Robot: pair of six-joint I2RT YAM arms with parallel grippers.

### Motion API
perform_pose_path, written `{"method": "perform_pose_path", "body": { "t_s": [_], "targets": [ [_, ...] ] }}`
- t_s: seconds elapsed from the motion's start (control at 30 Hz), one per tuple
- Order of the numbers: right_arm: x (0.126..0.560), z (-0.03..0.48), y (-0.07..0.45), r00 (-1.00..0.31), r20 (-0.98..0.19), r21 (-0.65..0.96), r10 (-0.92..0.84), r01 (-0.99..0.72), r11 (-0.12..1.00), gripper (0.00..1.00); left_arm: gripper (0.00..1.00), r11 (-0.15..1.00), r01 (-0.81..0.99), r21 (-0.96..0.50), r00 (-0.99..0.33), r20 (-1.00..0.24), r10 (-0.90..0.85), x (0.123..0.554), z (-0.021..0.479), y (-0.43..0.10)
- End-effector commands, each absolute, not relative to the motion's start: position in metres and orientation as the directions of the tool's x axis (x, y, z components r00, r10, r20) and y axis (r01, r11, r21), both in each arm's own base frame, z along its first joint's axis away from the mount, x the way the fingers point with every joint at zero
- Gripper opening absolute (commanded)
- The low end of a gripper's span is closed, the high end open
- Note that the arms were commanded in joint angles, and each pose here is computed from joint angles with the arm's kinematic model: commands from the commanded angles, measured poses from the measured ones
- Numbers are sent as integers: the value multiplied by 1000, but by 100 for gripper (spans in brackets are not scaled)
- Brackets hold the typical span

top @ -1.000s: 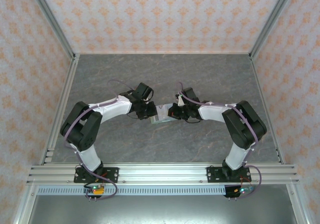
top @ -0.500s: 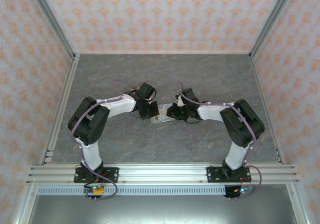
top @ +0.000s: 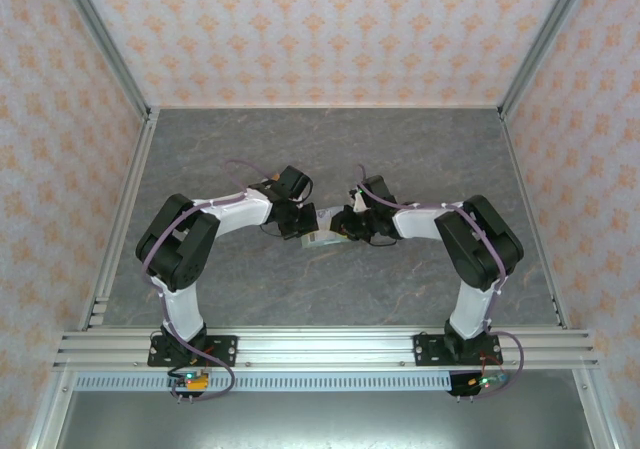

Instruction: Take the credit cards out of the card holder

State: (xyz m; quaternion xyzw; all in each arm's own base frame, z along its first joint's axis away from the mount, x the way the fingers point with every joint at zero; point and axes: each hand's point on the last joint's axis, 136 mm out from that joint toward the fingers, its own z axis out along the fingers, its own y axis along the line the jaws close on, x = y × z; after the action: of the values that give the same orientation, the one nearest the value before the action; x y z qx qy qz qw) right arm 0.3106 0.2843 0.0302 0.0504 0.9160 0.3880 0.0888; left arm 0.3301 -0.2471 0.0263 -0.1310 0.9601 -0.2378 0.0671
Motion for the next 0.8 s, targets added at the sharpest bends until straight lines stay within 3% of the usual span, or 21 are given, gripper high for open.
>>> {"method": "perform_pose_path", "body": {
  "t_s": [0.0, 0.17, 0.5, 0.77],
  "targets": [
    [318, 27, 284, -975, -139, 710, 175, 25, 704, 10, 8, 887, -263, -380, -955, -29, -296, 313, 0, -230],
    [317, 34, 270, -962, -201, 667, 187, 6, 745, 0, 13, 889, -254, -382, -956, -43, -291, 317, 12, -230],
    [316, 84, 239, -904, -409, 542, 127, -129, 830, 0, 54, 896, -189, -402, -932, -216, -293, 337, 107, -205],
    [319, 142, 261, -845, -535, 505, 21, -300, 809, 0, 83, 888, -331, -318, -850, -309, -427, 331, 131, -114]
  ]
}}
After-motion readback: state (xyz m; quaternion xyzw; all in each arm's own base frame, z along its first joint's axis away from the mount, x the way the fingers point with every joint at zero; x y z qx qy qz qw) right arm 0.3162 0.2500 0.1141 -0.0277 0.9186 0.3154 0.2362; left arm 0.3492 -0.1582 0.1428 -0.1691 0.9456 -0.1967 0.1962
